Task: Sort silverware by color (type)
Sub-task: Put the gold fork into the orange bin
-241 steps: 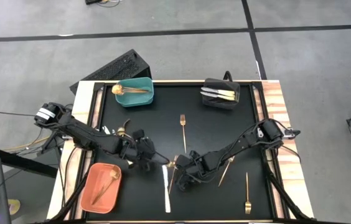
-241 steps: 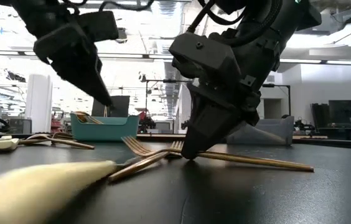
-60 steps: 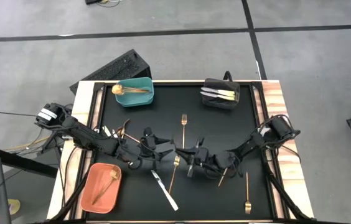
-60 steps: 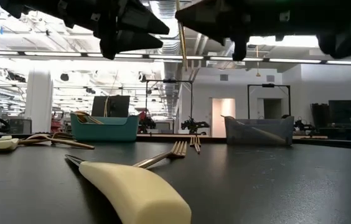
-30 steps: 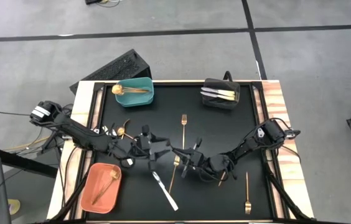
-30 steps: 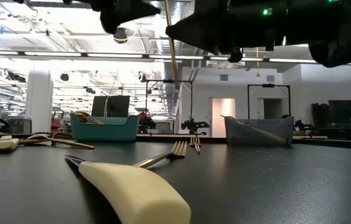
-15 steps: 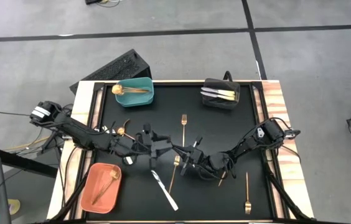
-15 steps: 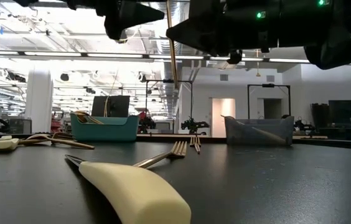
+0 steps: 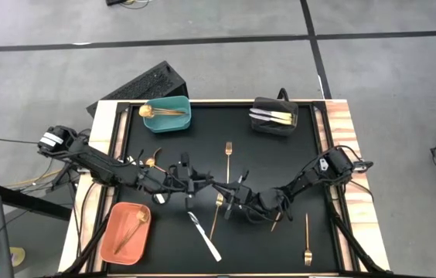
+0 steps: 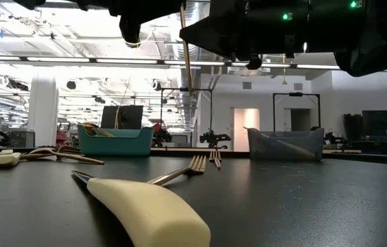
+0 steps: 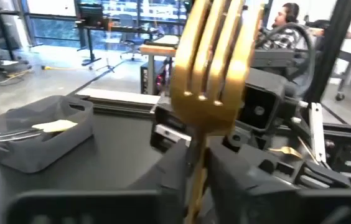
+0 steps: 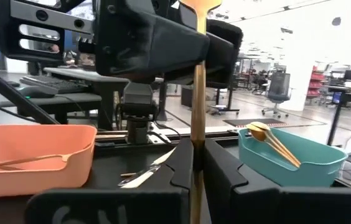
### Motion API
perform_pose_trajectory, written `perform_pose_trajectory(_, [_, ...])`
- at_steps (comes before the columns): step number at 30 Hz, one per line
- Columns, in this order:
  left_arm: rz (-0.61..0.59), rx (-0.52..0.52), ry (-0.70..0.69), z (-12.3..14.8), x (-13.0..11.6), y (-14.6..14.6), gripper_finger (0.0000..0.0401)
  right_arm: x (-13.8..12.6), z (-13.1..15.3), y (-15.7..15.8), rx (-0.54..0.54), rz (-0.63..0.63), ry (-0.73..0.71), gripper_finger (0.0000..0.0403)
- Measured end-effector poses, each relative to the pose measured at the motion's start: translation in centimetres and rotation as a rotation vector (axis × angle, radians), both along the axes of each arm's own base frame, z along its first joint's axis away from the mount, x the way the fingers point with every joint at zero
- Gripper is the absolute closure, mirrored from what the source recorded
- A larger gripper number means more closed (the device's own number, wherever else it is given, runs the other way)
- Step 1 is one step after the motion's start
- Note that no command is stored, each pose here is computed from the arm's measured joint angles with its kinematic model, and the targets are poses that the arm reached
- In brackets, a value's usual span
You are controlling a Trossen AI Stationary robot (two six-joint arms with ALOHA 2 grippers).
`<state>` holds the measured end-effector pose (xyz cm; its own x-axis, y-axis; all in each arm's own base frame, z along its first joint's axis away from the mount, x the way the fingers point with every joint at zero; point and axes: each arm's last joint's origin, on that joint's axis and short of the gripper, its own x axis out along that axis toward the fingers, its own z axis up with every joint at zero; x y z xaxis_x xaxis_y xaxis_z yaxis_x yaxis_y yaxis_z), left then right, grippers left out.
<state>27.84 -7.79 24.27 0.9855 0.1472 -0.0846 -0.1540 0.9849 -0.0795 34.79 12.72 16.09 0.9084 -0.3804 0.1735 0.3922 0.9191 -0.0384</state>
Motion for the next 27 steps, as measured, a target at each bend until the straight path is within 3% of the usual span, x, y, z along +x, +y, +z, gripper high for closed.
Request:
perform_pose_trajectory(3, [-0.001,0.008,0.000,0.0,0.0,0.0,0.0392,0.1,0.0,-0.1,-0.002,0.051,-0.008,0.0347])
perform_pose_trajectory(10, [0.008,0.039,0.066,-0.4,-0.3,0.2,0.0397,0.5,-0.4,-0.7,0.065,0.055,-0.001,0.0335])
perform_pose_trajectory(12, [0.022,0.003,0.103,-0.1,-0.9,0.3,0.0397,0.4,-0.4,-0.8,0.081,0.026,-0.003,0.0332])
perform_pose_trajectory(16, [0.057,-0.141,0.239,0.4,-3.7,0.9,0.0398,0.1,0.1,-0.6,0.108,-0.051,-0.018,0.0327])
perform_pose_trajectory(21, [0.088,-0.345,0.384,1.6,-9.0,1.5,0.0398,-0.1,-0.1,-0.6,0.116,-0.139,0.002,0.0326])
perform_pose_trajectory(27, [-0.045,-0.689,0.577,3.0,-14.6,1.4,0.0398,0.0,-0.5,-0.7,0.102,-0.149,0.040,0.0326])
